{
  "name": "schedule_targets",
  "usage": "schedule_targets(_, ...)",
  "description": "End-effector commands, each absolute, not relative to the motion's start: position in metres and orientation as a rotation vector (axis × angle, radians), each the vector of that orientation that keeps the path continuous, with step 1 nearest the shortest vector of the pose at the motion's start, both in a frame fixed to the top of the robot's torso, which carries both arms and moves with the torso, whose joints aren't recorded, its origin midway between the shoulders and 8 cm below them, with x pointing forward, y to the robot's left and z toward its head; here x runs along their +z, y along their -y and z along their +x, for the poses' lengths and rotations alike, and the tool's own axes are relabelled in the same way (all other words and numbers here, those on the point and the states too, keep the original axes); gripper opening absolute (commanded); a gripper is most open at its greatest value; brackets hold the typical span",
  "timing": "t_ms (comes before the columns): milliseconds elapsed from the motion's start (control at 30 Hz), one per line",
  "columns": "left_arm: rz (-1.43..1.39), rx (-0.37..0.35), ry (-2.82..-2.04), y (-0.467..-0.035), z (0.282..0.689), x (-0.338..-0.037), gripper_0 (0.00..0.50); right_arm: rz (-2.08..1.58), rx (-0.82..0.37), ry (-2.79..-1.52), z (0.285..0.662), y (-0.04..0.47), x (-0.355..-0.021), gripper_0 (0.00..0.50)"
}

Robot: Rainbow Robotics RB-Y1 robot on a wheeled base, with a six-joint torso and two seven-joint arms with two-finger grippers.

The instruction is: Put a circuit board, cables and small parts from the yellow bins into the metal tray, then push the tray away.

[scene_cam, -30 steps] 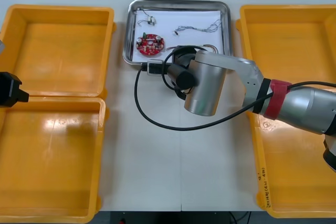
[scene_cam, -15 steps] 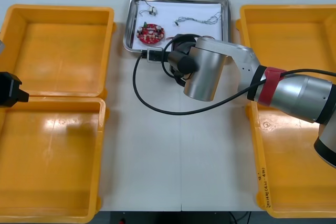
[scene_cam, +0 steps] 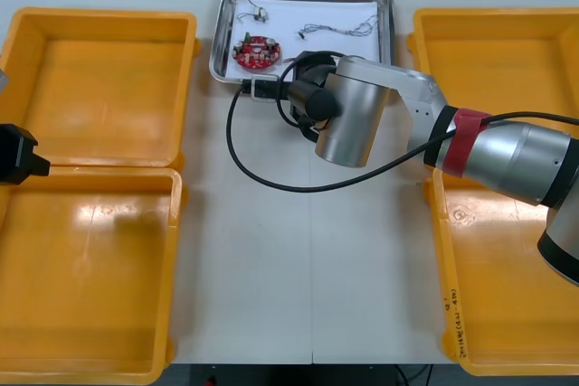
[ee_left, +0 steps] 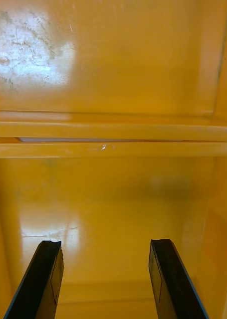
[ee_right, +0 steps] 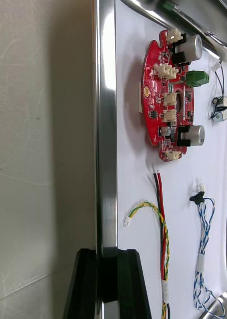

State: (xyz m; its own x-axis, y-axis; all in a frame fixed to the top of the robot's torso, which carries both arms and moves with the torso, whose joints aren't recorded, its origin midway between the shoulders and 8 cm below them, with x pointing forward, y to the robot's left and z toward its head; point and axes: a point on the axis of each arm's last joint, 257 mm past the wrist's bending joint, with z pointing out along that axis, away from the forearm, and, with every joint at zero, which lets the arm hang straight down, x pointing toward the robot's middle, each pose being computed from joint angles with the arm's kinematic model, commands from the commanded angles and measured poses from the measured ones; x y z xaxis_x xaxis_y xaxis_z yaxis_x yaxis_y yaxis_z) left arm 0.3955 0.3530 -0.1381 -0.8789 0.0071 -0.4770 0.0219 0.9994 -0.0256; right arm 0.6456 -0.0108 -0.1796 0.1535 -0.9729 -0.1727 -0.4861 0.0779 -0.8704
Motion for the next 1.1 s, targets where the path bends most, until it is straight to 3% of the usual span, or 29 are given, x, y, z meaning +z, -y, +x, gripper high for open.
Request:
schedule_targets(33,0.103,0.049,-2.624,-0.370,0.390,-0.125,0.500,-1.528,-0.679,-1.378,0.651,-0.019,-0.134,0.000)
schedule_targets(167,0.103,0.049,-2.624,-0.370,0.390,-0.125,0.500,-1.536,-0.655,-1.396,0.648,-0.020,-0.139,0.011)
schedule_targets(267,0.103,0.049,-2.624,-0.370,0.390,-0.125,0.500,-1.542,-0.660,-1.390,0.648,-0.020,-0.139,0.147)
schedule_targets(500,0.103,0.049,-2.624,-0.370,0.390,-0.125,0.500,-1.557,-0.670,-1.393,0.647,-0.019,-0.145,0.169)
schedule_targets(600,0.103,0.049,-2.624,-0.370,0.390,-0.125,0.500,-1.563,-0.675,-1.393,0.647,-0.018,-0.147,0.287)
schedule_targets(667,0.103,0.049,-2.624,-0.370,0.390,-0.125,0.500,-1.567,-0.678,-1.390,0.647,-0.018,-0.147,0.399)
schedule_targets(767,0.103,0.049,-2.624,-0.370,0.390,-0.125,0.500,-1.571,-0.685,-1.392,0.646,-0.017,-0.147,0.488)
schedule_targets(1100,0.103,0.049,-2.624,-0.370,0.390,-0.125,0.500,-1.586,-0.683,-1.488,0.629,-0.014,-0.149,0.500)
